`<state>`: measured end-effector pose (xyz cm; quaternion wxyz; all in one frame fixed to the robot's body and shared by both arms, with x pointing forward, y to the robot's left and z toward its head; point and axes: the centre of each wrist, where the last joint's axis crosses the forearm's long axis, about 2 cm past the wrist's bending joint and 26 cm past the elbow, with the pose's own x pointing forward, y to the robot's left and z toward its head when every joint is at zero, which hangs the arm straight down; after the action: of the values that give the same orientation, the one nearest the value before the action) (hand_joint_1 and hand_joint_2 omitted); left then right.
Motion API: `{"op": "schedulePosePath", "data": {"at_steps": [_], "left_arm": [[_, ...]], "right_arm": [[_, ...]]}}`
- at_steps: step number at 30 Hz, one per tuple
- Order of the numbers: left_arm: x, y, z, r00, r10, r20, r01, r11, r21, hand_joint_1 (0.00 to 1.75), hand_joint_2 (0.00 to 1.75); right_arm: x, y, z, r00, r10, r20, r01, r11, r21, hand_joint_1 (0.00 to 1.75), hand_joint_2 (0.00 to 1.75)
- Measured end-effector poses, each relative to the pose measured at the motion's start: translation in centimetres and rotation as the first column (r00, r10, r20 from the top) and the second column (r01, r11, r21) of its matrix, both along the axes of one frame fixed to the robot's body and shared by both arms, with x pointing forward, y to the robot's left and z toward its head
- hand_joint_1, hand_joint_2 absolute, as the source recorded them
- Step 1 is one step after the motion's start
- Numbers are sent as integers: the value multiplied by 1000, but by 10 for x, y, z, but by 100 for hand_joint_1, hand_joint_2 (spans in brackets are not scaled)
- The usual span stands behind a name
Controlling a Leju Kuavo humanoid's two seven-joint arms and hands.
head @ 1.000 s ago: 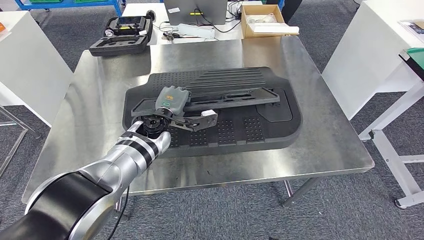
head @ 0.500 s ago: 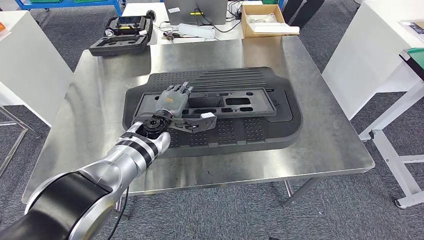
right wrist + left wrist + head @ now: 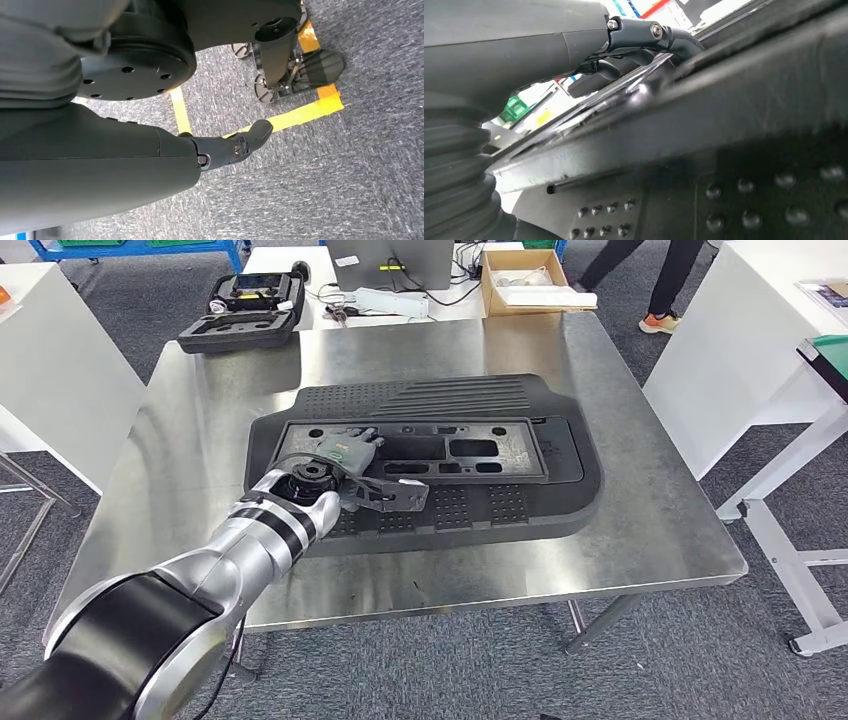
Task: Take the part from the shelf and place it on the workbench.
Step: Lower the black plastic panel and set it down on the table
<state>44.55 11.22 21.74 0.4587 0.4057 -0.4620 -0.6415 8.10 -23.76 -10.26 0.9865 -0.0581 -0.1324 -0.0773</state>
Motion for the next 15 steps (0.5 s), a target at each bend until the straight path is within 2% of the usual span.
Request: {"op": "schedulePosePath", "data": {"at_steps": [6, 15], "left_arm": [[2, -2, 7, 998, -50, -33, 52, 997, 53, 0, 175], [4, -3, 16, 991, -118, 70, 118, 993, 0, 0, 175]], "right_arm": [[-3, -3, -1, 999, -35, 8, 35, 999, -1, 0, 0], [-10, -8, -3, 996, -86, 7, 86, 996, -4, 0, 0]]}}
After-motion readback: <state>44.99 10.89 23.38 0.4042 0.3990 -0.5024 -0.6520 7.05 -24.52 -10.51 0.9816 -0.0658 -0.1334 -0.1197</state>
